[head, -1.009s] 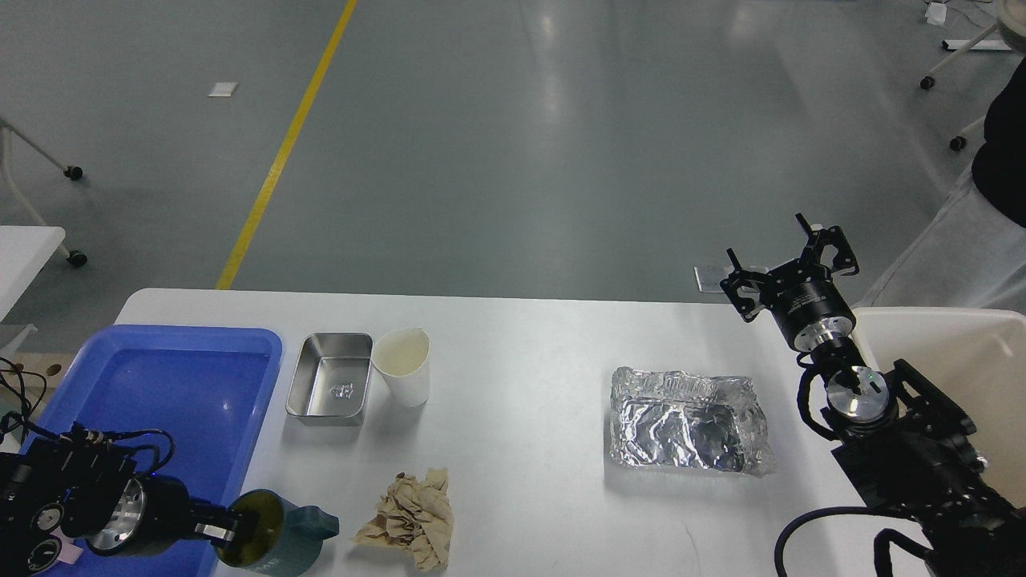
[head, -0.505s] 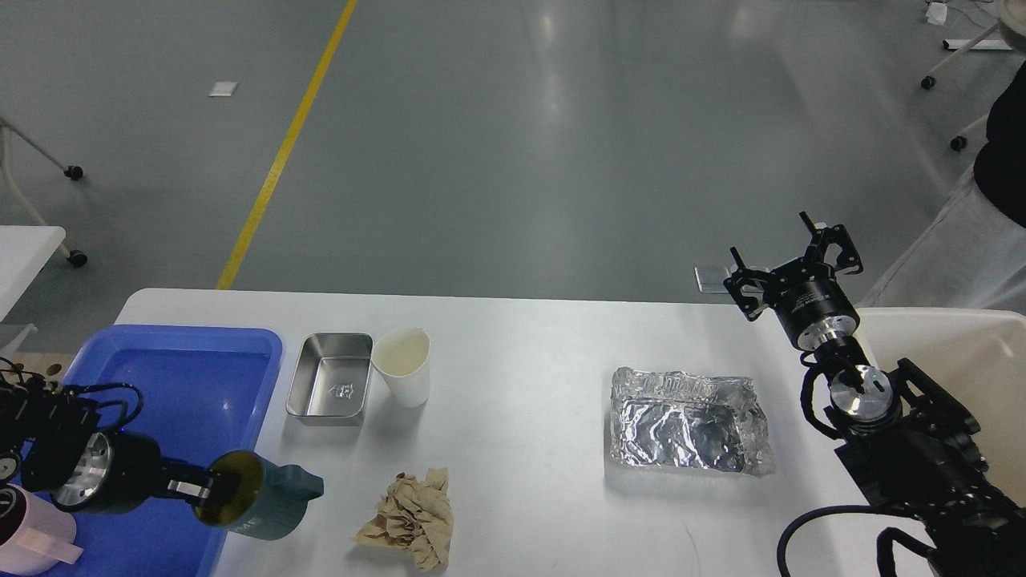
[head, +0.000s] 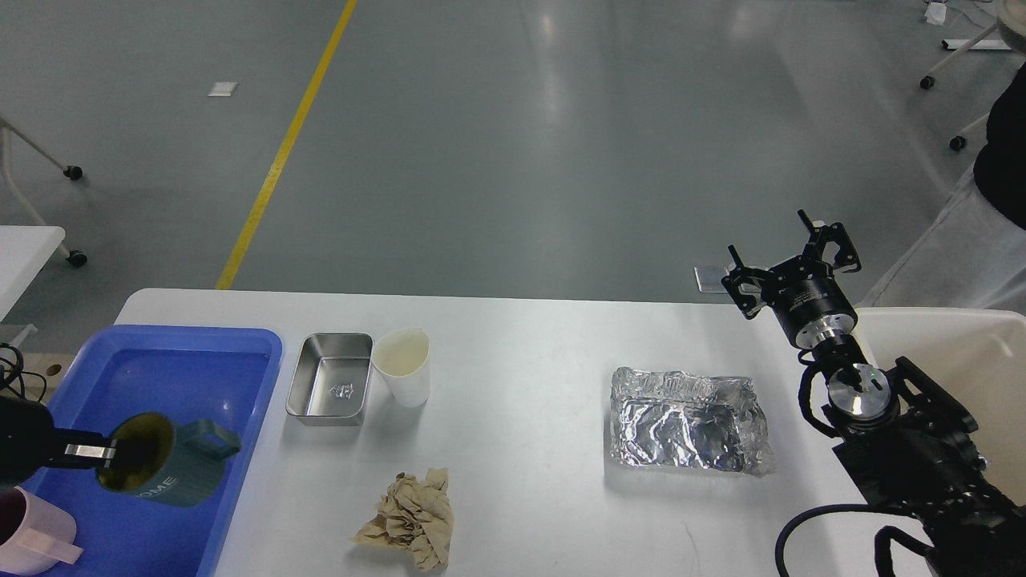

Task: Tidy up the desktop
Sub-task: 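Lift the teal mug with the left gripper and place it in the blue tray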

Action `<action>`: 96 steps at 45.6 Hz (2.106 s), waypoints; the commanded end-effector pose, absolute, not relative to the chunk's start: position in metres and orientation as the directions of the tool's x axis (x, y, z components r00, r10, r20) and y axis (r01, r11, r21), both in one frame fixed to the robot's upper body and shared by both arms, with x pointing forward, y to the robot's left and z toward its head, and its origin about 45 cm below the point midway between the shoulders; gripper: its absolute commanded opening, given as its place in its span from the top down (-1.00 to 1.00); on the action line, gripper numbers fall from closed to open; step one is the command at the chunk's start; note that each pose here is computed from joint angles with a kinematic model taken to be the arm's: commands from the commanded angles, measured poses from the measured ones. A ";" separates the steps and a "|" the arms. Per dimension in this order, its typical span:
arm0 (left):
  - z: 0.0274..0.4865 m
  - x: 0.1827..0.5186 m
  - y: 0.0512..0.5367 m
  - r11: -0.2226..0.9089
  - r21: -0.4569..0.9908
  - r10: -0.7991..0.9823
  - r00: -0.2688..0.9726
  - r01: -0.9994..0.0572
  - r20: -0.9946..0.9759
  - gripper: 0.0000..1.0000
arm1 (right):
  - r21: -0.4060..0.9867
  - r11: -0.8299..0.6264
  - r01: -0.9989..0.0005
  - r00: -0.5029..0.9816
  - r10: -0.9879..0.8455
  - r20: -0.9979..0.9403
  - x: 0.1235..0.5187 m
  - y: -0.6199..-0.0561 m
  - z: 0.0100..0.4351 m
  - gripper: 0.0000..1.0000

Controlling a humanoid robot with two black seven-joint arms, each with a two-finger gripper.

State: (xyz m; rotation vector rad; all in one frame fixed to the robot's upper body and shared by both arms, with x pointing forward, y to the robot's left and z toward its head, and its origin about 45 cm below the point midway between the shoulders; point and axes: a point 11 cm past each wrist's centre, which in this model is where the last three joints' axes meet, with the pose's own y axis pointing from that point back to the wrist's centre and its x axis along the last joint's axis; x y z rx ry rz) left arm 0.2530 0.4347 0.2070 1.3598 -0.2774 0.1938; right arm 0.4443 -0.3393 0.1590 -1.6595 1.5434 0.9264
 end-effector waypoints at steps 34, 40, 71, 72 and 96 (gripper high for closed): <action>0.137 0.202 0.478 0.059 0.965 0.167 0.956 -0.255 0.243 0.98 | -0.001 -0.069 -0.998 0.036 -0.519 -0.854 0.441 -0.342 0.155 -1.00; 0.125 0.200 0.479 0.055 0.965 0.177 0.954 -0.256 0.243 0.97 | 0.011 -0.079 -0.997 0.033 -0.534 -0.845 0.439 -0.342 0.151 -1.00; 0.120 0.206 0.480 0.048 0.964 0.183 0.951 -0.262 0.249 0.61 | 0.018 -0.081 -0.997 0.029 -0.543 -0.840 0.438 -0.343 0.151 -1.00; 0.120 0.206 0.480 0.050 0.964 0.183 0.951 -0.262 0.249 0.61 | 0.018 -0.081 -0.997 0.029 -0.543 -0.840 0.438 -0.343 0.151 -1.00; 0.146 0.216 0.491 0.033 0.943 0.209 0.925 -0.332 0.318 -0.50 | 0.010 -0.085 -0.996 0.038 -0.541 -0.840 0.441 -0.341 0.154 -1.00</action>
